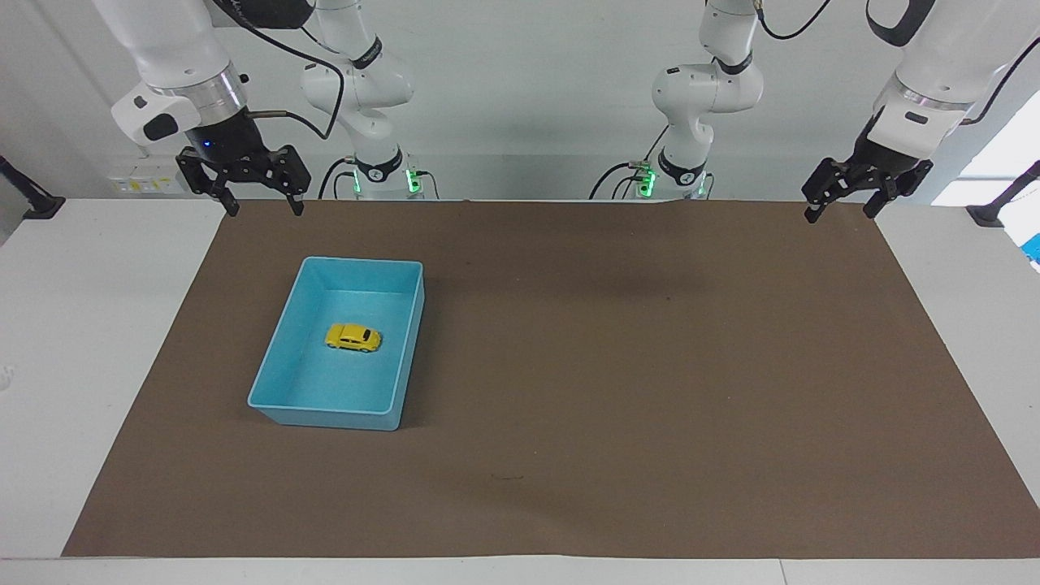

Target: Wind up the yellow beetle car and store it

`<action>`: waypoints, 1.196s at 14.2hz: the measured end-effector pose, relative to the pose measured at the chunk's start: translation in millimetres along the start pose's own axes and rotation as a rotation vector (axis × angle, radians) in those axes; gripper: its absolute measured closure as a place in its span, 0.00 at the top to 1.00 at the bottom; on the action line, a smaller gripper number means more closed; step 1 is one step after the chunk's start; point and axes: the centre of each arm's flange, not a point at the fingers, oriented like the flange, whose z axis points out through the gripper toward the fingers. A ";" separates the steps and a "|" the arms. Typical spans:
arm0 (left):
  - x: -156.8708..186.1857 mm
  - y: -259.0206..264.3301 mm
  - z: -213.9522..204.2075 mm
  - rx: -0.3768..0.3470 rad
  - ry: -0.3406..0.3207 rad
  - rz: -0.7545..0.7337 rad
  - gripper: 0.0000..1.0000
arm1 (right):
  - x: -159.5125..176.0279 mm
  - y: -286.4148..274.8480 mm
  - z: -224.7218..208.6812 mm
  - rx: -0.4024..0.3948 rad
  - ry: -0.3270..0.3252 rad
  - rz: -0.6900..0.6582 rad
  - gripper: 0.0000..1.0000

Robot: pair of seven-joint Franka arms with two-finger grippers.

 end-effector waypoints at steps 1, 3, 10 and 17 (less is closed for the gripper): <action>0.0 0.0 0.0 0.000 0.000 0.000 1.00 | 0.0 -0.1 -0.3 0.000 0.001 0.000 1.00; 0.0 0.0 0.0 0.000 0.000 0.000 1.00 | 0.0 -0.3 -0.3 0.000 0.001 0.000 1.00; 0.0 0.0 0.0 0.000 0.000 0.000 1.00 | -0.7 7.9 -2.5 -0.003 0.005 0.014 1.00; 0.0 0.0 0.0 0.000 0.000 0.000 1.00 | -5.1 3.6 -11.2 -0.001 0.021 0.005 1.00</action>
